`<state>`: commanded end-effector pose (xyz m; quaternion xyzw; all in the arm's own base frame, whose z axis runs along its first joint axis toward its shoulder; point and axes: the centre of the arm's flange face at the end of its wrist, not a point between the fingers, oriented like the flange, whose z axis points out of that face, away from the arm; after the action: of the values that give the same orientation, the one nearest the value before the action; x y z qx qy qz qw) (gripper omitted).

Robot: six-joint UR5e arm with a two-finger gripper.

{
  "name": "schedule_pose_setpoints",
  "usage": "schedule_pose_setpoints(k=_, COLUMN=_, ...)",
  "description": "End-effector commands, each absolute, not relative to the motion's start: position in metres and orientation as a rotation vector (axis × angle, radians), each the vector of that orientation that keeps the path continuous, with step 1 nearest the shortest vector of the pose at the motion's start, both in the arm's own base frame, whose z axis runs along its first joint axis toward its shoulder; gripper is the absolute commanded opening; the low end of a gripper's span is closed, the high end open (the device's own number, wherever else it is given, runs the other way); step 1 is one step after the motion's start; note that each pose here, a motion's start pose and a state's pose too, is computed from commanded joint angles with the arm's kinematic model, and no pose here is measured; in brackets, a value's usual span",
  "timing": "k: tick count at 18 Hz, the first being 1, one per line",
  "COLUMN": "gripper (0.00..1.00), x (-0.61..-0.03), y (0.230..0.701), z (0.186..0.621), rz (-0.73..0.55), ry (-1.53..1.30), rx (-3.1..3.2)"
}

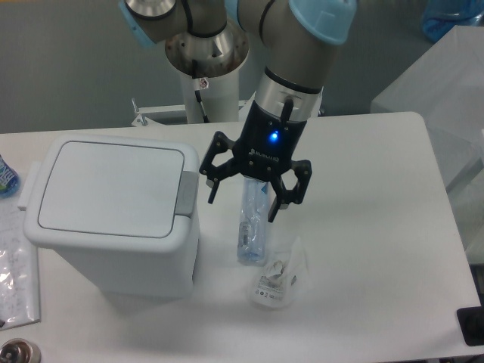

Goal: Open the trash can
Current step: 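Lower the gripper onto the lid's grey hinge tab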

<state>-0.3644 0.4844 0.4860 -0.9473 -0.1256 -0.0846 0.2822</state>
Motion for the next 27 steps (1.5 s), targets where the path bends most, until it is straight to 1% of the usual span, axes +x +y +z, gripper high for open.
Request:
schedule_pose_setpoints(k=2, gripper=1.0, x=-0.359, y=0.485, z=0.489, rz=-0.226, ry=-0.327, rx=-2.537)
schedule_pose_setpoints(k=18, gripper=1.0, x=-0.354, y=0.488, z=0.47, rz=-0.254, ry=-0.321, rx=-2.557)
schedule_pose_setpoints(k=27, gripper=1.0, x=-0.355, y=0.488, z=0.47, rz=-0.254, ry=-0.321, rx=-2.557)
